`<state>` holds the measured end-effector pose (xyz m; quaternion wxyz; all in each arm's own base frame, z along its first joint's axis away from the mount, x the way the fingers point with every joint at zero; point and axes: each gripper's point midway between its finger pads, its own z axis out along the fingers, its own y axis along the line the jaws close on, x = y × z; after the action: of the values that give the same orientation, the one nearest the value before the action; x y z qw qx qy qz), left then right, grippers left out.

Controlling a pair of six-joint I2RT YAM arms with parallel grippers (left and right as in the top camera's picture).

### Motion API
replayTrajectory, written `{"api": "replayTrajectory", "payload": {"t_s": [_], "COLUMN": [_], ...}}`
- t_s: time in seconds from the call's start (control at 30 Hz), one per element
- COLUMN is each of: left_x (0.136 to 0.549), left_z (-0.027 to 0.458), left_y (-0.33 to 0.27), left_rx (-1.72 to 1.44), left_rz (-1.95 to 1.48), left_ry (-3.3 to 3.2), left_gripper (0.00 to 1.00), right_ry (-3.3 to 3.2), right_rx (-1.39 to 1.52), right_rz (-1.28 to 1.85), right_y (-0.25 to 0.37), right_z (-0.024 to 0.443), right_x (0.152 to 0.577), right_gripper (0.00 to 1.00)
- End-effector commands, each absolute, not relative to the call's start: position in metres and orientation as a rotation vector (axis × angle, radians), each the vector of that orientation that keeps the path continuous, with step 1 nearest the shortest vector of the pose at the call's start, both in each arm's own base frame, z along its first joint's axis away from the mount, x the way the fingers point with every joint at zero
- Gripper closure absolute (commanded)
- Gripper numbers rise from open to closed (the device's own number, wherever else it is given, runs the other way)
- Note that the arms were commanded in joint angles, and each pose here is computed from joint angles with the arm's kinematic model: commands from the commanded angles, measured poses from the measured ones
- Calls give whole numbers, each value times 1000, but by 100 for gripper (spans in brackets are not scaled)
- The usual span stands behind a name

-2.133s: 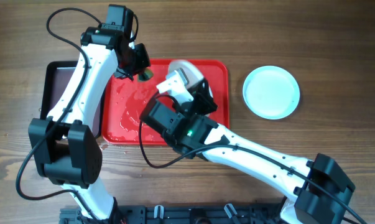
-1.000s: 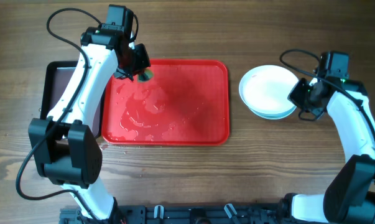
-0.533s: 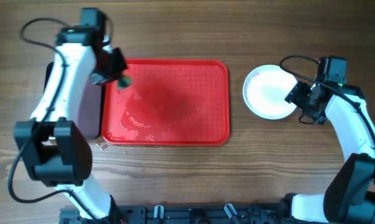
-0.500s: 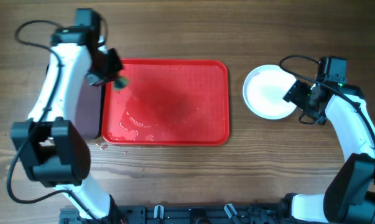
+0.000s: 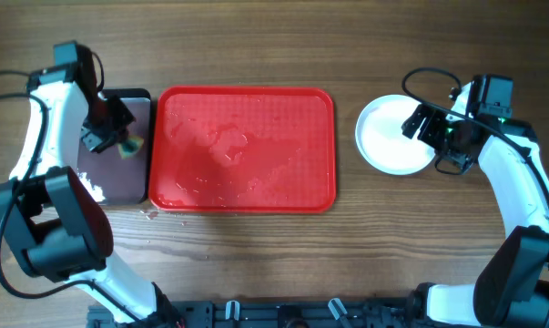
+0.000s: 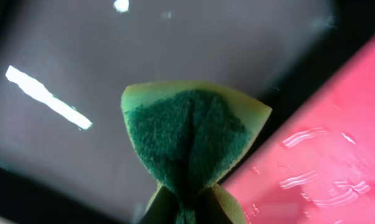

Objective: Clean dirty plates on tray and stack at the side
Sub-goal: 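Place the sponge on the dark tray with the left gripper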

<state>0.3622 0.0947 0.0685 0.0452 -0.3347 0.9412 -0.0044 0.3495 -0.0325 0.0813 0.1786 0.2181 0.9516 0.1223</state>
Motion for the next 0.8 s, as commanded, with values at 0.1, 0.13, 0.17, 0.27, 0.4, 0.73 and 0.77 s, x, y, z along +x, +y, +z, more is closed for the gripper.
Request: {"api": "replayTrajectory", "payload": {"t_s": [0.1,0.13,0.17,0.27,0.4,0.73,0.77], "left_x": [349,350,350,350,351,378,379], "left_z": [45,41,38,31,30,153,169], "left_y": [126,127,126,123,118,115,111], "left_rx": [-1194,-1192,-1189,-1177,-1166,-1101,-1084], "left_rz": [15,11,11,5,-10,-81,-84], "left_ry": [2789,2780,2776,2777,2782,2697,2687], "left_gripper": [96,95,94,72,4,0,0], "right_ry": [2715,2718,2721,2732,2736,2666,2651], "right_rx": [537,538,539,543,545,519,511], "right_rz": [359,358,359,359,360,371,369], "right_y": [-28,-27,-27,-27,-27,-28,-28], "right_z": [89,89,89,88,87,135,146], "right_x": [345,345,344,342,341,357,359], "right_gripper": [0,0,0,0,0,0,0]}}
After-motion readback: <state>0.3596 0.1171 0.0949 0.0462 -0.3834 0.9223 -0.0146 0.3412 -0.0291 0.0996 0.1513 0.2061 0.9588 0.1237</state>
